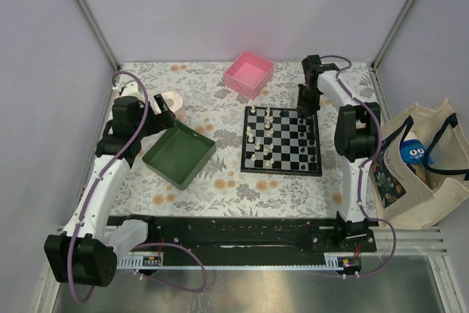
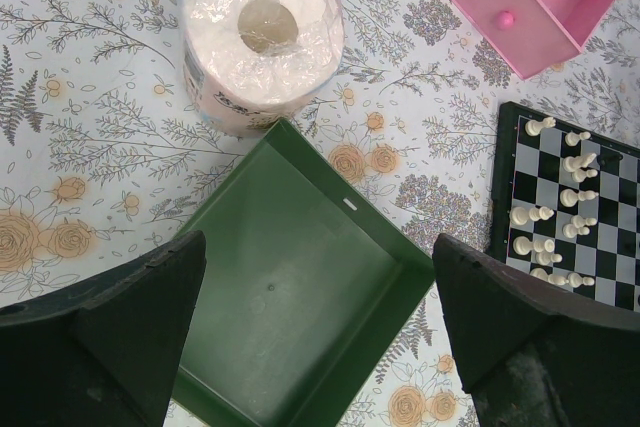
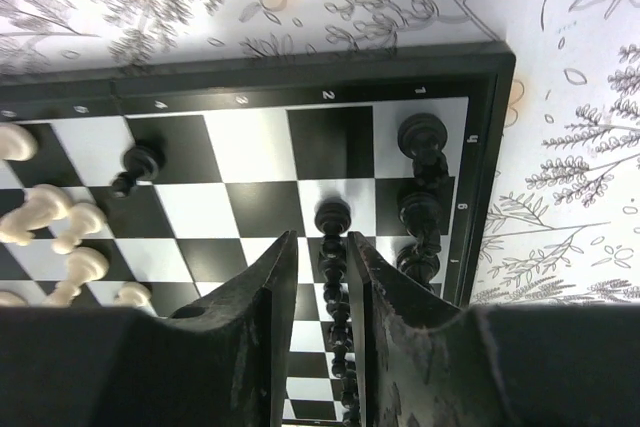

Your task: Set up the chess pieces on the board

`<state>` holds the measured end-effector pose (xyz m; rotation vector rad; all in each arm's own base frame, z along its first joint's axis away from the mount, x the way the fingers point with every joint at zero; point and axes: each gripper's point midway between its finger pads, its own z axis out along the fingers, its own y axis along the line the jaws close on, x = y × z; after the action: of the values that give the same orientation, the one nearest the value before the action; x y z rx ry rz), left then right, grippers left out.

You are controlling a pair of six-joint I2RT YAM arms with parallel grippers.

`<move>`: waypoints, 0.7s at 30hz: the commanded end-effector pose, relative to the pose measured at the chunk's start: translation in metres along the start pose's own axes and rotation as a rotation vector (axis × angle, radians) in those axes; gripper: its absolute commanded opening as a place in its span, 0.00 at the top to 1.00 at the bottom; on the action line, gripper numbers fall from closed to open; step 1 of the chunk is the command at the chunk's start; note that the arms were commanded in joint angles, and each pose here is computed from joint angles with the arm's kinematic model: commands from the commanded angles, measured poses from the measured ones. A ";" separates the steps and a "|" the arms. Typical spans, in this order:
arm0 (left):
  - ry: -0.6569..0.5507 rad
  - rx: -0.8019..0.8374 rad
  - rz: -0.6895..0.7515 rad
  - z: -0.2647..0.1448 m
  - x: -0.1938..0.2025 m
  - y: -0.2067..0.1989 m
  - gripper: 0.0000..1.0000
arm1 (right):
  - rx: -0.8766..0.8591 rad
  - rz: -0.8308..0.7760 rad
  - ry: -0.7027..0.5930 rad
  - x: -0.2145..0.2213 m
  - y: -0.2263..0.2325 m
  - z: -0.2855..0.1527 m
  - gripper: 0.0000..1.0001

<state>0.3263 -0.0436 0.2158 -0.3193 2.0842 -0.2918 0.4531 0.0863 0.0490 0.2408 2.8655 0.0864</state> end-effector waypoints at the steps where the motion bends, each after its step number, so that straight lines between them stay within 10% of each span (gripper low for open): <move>1: -0.052 0.022 0.002 -0.002 -0.014 -0.005 0.01 | -0.075 0.008 -0.082 -0.026 0.015 -0.030 0.65; 21: -0.058 0.035 -0.001 -0.004 -0.014 -0.007 0.01 | -0.156 -0.073 -0.059 -0.032 0.079 -0.020 0.58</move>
<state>0.3263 -0.0443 0.2159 -0.3178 2.0845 -0.2963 0.4899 0.1420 0.0812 0.1369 2.7739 0.2613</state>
